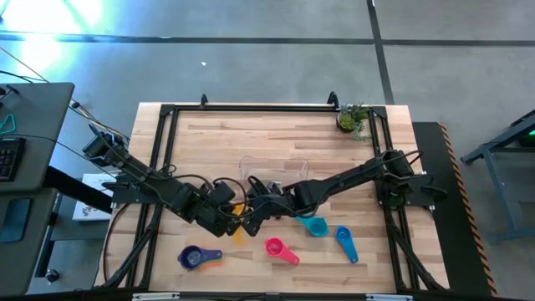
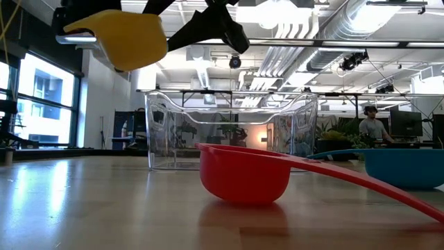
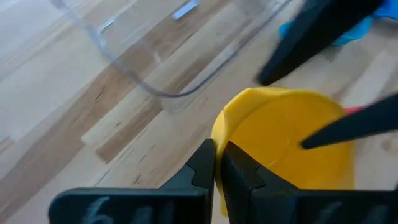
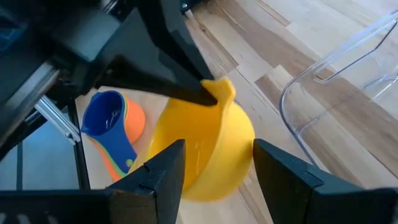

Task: Nest measuring cups in basket
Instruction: Stack the yellow measuring cup on top of the dark blue measuring cup

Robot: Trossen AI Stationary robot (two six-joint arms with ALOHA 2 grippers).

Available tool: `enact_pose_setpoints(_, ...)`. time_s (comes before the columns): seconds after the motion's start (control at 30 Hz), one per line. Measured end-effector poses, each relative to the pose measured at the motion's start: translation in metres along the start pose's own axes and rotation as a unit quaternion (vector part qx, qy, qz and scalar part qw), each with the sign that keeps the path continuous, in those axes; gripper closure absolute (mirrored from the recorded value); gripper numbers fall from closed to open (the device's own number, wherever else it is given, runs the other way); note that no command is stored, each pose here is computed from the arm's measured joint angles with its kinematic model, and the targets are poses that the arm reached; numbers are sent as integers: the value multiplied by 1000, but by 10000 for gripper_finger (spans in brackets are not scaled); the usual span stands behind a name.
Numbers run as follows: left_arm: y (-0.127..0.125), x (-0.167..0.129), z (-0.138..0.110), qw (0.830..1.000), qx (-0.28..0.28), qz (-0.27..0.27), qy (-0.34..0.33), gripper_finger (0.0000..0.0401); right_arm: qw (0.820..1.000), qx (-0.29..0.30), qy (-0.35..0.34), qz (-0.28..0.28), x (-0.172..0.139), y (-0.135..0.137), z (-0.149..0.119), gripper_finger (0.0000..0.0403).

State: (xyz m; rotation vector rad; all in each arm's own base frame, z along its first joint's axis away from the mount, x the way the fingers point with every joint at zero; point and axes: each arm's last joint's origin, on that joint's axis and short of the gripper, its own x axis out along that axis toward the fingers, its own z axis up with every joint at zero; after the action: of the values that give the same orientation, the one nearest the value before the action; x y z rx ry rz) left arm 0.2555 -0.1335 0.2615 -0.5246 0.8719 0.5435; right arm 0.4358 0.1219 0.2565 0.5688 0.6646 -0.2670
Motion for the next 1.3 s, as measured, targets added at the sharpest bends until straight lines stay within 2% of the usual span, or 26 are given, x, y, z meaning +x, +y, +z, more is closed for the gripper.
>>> enact_pose_setpoints(0.2, -1, 0, 1, 1000, 4, -4, -5, 393, 1000, 10, 1, -2, 0, -1, 0, 238)
enact_pose_setpoints(1.03, -2, -1, 3, 999, 31, -2, -31, 393, 999, 37, 25, -8, 0, -4, -2, 392)
enact_pose_setpoints(1.3, -2, -1, 3, 999, 35, -5, -21, 393, 999, 30, 29, -6, 1, -4, -3, 399)
